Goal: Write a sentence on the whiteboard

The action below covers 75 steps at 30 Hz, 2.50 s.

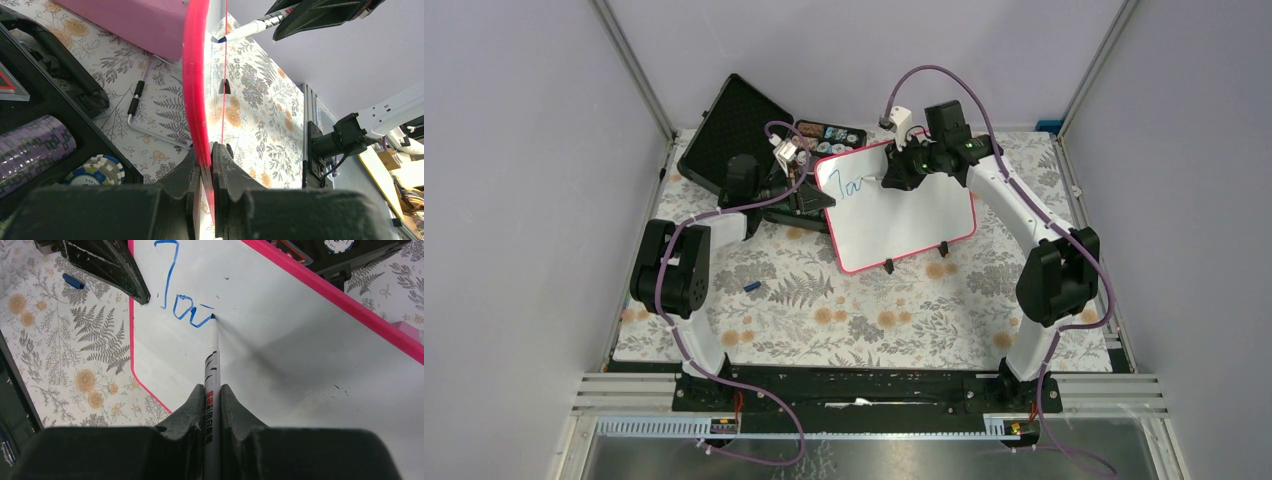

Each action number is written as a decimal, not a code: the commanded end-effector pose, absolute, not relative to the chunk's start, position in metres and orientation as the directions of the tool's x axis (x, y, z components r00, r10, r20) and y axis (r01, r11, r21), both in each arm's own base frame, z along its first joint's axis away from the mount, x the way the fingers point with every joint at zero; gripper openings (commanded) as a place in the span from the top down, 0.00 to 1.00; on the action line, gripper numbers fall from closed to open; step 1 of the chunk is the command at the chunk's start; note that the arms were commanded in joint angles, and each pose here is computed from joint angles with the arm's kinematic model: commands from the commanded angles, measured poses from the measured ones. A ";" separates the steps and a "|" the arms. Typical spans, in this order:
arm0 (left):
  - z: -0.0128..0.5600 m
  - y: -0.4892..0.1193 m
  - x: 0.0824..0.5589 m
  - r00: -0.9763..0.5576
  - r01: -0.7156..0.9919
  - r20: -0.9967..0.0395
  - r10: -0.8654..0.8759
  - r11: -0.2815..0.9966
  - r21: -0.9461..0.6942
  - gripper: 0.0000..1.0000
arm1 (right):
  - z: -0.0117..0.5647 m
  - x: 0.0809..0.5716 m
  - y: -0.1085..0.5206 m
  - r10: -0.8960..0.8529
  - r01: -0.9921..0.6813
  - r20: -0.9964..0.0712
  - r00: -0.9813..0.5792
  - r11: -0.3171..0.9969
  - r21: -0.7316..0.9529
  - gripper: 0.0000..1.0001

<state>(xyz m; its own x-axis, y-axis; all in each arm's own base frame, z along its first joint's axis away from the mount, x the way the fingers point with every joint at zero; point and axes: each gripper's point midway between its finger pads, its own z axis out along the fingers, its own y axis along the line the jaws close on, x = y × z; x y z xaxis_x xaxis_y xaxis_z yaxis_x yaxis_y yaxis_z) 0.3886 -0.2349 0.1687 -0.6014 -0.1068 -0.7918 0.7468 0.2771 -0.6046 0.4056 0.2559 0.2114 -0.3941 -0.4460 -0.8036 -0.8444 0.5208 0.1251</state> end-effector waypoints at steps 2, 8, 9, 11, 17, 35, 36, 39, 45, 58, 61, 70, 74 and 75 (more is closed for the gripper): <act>0.168 -0.241 0.385 -0.525 0.815 -0.849 -0.060 0.254 -0.521 1.00 | 0.222 0.418 0.253 -0.437 -0.838 -0.821 -0.368 0.539 0.089 1.00; 0.168 -0.242 0.386 -0.526 0.814 -0.849 -0.061 0.253 -0.522 1.00 | 0.203 0.406 0.252 -0.459 -0.845 -0.796 -0.394 0.522 0.116 1.00; 0.169 -0.242 0.386 -0.525 0.814 -0.849 -0.061 0.253 -0.522 1.00 | 0.202 0.405 0.253 -0.462 -0.845 -0.794 -0.396 0.521 0.119 1.00; 0.168 -0.242 0.386 -0.527 0.814 -0.848 -0.060 0.252 -0.524 1.00 | 0.200 0.402 0.252 -0.464 -0.847 -0.791 -0.398 0.517 0.122 1.00; 0.168 -0.242 0.387 -0.530 0.811 -0.846 -0.062 0.256 -0.526 1.00 | 0.199 0.397 0.252 -0.466 -0.851 -0.791 -0.397 0.509 0.128 1.00; 0.167 -0.242 0.387 -0.531 0.810 -0.845 -0.061 0.256 -0.527 1.00 | 0.183 0.373 0.266 -0.501 -0.874 -0.768 -0.399 0.460 0.154 1.00; 0.167 -0.241 0.387 -0.531 0.810 -0.845 -0.061 0.256 -0.528 1.00 | 0.182 0.372 0.267 -0.502 -0.875 -0.768 -0.398 0.458 0.155 1.00; 0.167 -0.242 0.387 -0.532 0.809 -0.844 -0.061 0.257 -0.529 1.00 | 0.186 0.374 0.275 -0.502 -0.880 -0.773 -0.388 0.450 0.149 1.00; 0.167 -0.241 0.387 -0.531 0.810 -0.845 -0.059 0.257 -0.527 1.00 | 0.204 0.380 0.282 -0.479 -0.883 -0.798 -0.366 0.449 0.135 1.00; 0.169 -0.241 0.391 -0.532 0.809 -0.846 -0.038 0.271 -0.522 0.97 | 0.248 0.368 0.271 -0.409 -0.885 -0.842 -0.352 0.440 0.156 1.00; 0.167 -0.240 0.392 -0.531 0.810 -0.847 -0.029 0.277 -0.518 0.97 | 0.248 0.370 0.257 -0.399 -0.873 -0.842 -0.365 0.461 0.160 1.00; 0.168 -0.240 0.399 -0.518 0.818 -0.855 -0.006 0.289 -0.497 0.97 | 0.248 0.366 0.230 -0.361 -0.849 -0.842 -0.401 0.490 0.194 1.00; 0.167 -0.240 0.400 -0.523 0.815 -0.852 -0.002 0.291 -0.501 0.94 | 0.248 0.375 0.215 -0.341 -0.829 -0.843 -0.417 0.522 0.199 1.00; 0.168 -0.240 0.400 -0.522 0.816 -0.853 -0.002 0.290 -0.500 0.93 | 0.248 0.377 0.211 -0.335 -0.824 -0.844 -0.419 0.530 0.199 1.00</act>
<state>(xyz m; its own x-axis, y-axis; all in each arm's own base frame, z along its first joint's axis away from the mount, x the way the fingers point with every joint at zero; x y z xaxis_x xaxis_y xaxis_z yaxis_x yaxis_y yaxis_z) 0.3920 -0.2375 0.1728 -0.6090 -0.0422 -0.7921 0.7535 0.2813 -0.5943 0.3765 0.2234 0.2310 -0.4312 -0.3759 -0.8202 -0.8308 0.5200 0.1985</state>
